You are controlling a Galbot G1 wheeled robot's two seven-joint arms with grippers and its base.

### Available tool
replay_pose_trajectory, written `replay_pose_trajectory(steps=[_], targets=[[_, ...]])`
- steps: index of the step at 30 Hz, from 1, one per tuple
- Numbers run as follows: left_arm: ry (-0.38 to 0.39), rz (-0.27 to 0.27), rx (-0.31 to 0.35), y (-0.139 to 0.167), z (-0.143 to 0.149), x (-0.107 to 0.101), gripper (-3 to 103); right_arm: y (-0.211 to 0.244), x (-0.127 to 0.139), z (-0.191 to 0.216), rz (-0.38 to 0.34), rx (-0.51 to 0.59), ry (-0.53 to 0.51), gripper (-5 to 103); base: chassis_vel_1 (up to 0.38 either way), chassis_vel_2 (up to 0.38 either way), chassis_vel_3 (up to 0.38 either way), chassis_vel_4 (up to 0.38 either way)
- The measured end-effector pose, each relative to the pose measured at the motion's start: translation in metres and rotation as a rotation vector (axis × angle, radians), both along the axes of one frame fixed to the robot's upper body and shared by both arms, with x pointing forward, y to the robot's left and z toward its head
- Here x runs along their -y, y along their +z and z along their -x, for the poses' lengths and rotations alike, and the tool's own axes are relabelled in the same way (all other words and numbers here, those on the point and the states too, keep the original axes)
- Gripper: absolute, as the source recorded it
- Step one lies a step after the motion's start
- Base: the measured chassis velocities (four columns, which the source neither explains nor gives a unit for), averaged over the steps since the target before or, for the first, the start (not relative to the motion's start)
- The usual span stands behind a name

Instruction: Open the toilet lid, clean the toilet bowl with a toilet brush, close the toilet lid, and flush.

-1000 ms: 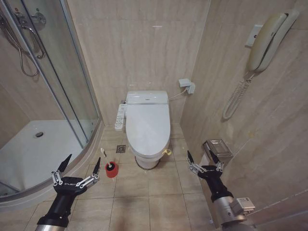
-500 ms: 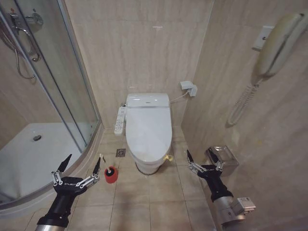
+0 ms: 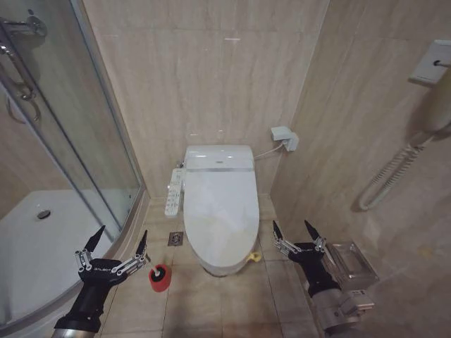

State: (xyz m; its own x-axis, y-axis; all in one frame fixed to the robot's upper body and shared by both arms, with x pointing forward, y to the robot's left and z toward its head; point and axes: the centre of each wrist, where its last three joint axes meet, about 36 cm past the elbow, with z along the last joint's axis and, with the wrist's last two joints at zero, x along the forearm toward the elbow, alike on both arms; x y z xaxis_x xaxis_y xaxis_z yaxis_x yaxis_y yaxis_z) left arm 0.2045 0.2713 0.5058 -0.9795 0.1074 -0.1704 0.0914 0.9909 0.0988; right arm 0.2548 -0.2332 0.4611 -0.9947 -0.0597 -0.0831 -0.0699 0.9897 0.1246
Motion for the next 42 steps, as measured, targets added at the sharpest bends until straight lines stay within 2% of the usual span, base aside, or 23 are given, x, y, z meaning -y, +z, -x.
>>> replay_pose_trajectory(steps=[12,14,22,25,31,35,42], targets=[[0.000,0.000,0.000,0.000,0.000,0.000,100,-0.012,0.000,0.002,0.018,-0.027,0.010,100,-0.177,0.167,0.175,-0.173],[0.000,0.000,0.000,0.000,0.000,0.000,100,-0.033,0.001,0.011,0.047,-0.061,0.025,100,-0.089,0.082,0.080,-0.047],[0.000,0.000,0.000,0.000,0.000,0.000,100,-0.070,0.004,0.037,0.070,-0.148,0.041,100,0.008,-0.025,-0.021,0.021],[0.000,0.000,0.000,0.000,0.000,0.000,100,-0.097,0.008,0.047,0.097,-0.195,0.039,100,0.021,-0.019,-0.054,0.021],[0.000,0.000,0.000,0.000,0.000,0.000,100,-0.135,0.013,0.054,0.119,-0.263,0.036,100,0.000,0.000,0.000,0.000],[0.000,0.000,0.000,0.000,0.000,0.000,100,-0.175,0.017,0.059,0.154,-0.333,0.039,100,0.000,0.000,0.000,0.000],[0.000,0.000,0.000,0.000,0.000,0.000,100,-0.222,0.021,0.050,0.186,-0.393,0.042,100,0.000,0.000,0.000,0.000]])
